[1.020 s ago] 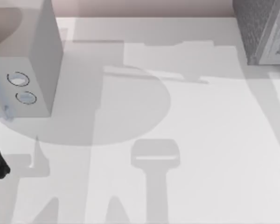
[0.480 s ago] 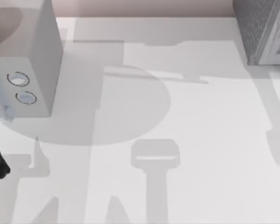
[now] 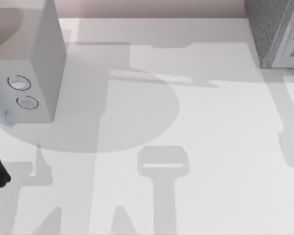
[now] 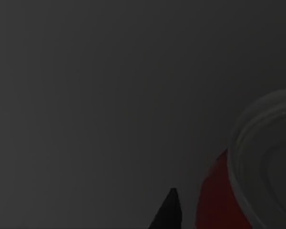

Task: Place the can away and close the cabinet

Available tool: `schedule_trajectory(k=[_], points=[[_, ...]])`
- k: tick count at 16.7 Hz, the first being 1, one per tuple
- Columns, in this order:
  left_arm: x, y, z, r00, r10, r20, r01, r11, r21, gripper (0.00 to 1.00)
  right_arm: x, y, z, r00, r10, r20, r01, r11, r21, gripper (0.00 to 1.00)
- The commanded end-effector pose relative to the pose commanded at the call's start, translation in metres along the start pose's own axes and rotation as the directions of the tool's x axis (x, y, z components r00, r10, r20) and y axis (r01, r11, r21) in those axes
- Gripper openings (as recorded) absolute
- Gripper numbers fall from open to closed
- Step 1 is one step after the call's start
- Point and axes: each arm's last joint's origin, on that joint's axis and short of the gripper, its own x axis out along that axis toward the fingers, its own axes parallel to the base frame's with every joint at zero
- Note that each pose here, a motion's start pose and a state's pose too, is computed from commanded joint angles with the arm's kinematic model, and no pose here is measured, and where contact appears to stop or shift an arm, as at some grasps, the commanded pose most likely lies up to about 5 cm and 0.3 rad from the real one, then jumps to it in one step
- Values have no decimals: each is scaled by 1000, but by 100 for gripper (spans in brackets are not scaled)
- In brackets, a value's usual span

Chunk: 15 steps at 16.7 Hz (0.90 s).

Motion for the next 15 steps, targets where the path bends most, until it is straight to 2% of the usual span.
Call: schedule_trajectory(k=[13,15], points=[[0,0,0,1000,0,0,0,1000,0,100,0,0,0,1000,0,0,0,1000,0,98],[0,0,0,1000,0,0,0,1000,0,100,0,0,0,1000,0,0,0,1000,0,100]])
